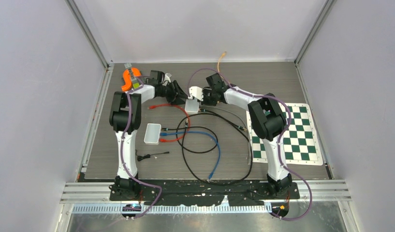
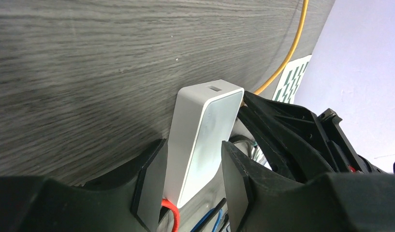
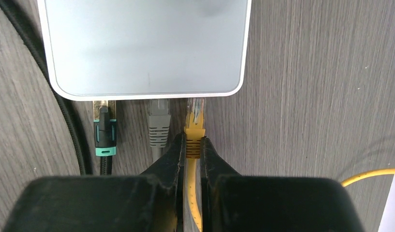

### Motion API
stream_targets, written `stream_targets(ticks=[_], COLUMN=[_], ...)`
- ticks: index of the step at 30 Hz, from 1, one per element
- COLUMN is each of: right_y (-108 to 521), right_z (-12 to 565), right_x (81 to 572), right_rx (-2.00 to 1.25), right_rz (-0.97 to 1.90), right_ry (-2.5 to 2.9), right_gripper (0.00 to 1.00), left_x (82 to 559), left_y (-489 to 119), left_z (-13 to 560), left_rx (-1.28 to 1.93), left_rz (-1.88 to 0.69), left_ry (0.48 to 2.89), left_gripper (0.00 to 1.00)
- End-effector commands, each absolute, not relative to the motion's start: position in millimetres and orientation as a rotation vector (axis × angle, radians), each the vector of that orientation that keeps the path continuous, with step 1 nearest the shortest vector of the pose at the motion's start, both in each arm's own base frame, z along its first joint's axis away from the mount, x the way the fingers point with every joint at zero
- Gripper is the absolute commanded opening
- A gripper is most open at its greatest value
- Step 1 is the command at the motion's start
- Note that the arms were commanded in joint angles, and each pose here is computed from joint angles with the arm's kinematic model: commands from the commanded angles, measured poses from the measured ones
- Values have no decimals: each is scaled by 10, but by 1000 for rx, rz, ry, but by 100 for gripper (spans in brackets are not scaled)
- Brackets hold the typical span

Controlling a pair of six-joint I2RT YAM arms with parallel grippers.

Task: Insert the plug into the switch port
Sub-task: Insert the connector into the switch port.

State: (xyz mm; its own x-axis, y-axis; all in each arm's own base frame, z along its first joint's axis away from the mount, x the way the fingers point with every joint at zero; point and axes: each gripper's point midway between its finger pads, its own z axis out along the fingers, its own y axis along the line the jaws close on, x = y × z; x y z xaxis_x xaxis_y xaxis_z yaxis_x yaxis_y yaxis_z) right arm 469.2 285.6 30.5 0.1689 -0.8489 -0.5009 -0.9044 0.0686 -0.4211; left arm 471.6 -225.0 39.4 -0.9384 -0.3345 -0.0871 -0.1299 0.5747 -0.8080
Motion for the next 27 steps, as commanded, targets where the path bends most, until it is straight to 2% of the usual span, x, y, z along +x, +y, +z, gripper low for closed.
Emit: stream_targets(ticks=[1, 27], right_y=[2940, 2960], right_z=[663, 809], right_x=[4694, 4829], right_rx=[-1733, -1656], right_rz=[145, 156], right_ry=[1576, 1541], right_gripper=[5, 5], left_x=[4765, 4769], left_y=[-2329, -2394], left_z=[516, 448], left_rx=[-313, -297], left_rz=[-1358, -1423], left_ry=[2517, 2499], left_gripper=[47, 49])
